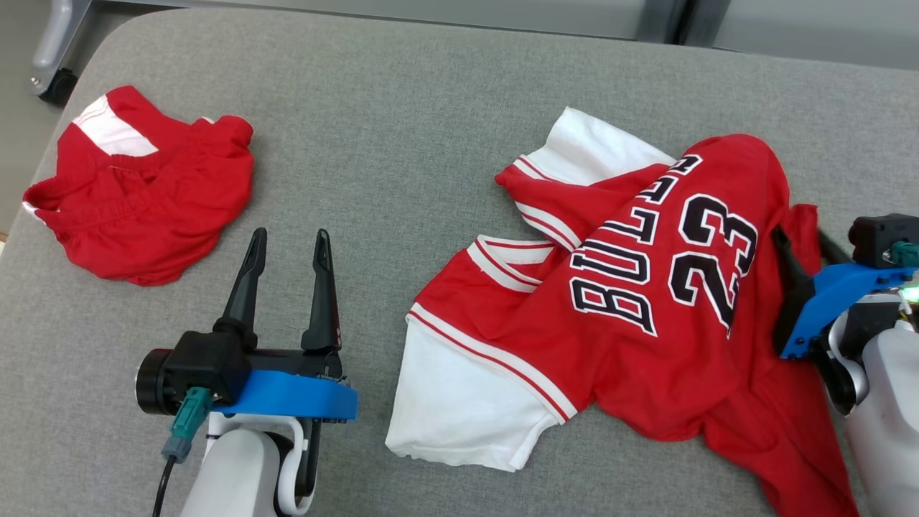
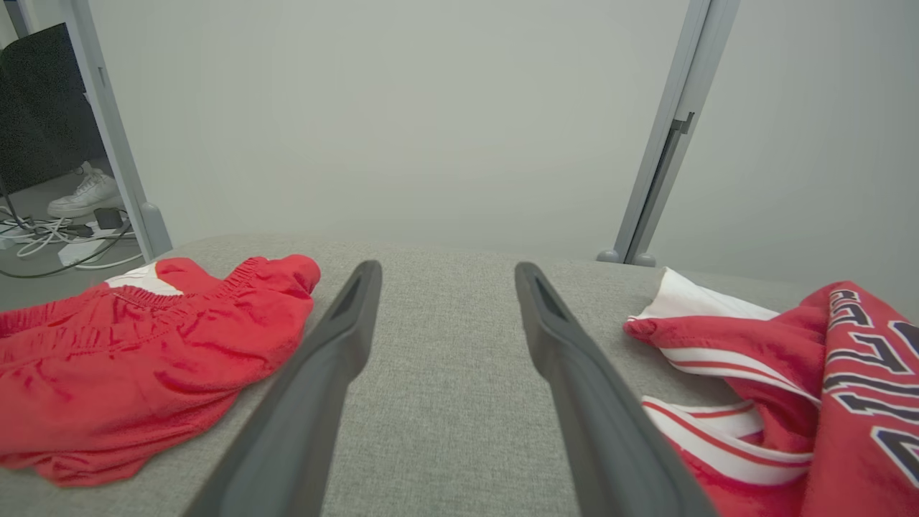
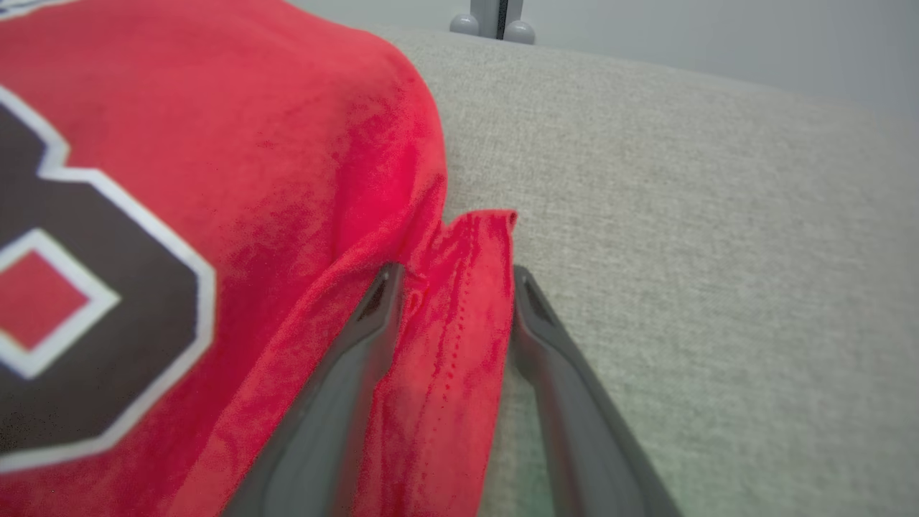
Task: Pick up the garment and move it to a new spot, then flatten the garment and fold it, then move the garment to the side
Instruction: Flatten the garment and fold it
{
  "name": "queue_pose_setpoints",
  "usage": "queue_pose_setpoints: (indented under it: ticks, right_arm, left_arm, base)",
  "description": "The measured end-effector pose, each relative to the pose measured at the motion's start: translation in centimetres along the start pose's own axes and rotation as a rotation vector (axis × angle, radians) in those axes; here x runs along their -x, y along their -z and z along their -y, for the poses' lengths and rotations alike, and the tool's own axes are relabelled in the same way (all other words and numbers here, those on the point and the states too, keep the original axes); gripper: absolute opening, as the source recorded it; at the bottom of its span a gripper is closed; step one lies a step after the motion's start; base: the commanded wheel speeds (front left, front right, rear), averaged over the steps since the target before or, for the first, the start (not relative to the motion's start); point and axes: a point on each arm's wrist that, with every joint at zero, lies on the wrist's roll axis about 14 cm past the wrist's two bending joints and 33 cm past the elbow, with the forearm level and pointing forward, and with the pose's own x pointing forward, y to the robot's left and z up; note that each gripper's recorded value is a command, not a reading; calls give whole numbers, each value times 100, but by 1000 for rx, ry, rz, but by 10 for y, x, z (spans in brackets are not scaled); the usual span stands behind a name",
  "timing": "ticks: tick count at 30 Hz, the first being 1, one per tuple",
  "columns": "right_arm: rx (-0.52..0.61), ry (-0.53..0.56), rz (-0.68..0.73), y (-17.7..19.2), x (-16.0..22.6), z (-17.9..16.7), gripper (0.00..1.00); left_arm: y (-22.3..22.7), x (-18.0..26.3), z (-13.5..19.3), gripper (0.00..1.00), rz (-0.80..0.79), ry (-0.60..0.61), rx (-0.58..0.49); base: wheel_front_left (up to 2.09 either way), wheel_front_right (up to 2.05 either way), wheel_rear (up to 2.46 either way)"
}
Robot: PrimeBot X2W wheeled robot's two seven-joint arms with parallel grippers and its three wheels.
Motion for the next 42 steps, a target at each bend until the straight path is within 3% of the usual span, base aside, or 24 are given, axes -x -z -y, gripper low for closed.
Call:
queue_pose_setpoints:
  ticks: [11, 19, 27, 32, 42]
  right_arm:
    - [-27, 0, 203, -45, 23, 1, 0]
    - [-74, 3, 458, -131, 71, 15, 0]
    - [-95, -10, 603, -185, 117, 18, 0]
    - [-90, 13, 667, -203, 136, 24, 0]
    - [-33, 25, 634, -203, 130, 19, 0]
  left_arm:
    - [-8, 10, 4, 100, 18, 9, 3]
    - [-18, 18, 16, 100, 47, 50, 7]
    - [-26, 23, 25, 100, 71, 77, 11]
    - [-26, 27, 24, 100, 70, 74, 13]
    - [-25, 25, 19, 100, 67, 58, 18]
  base:
    - [0, 0, 0]
    - [0, 0, 0]
    - [0, 0, 0]
    - [0, 0, 0]
    - [0, 0, 0]
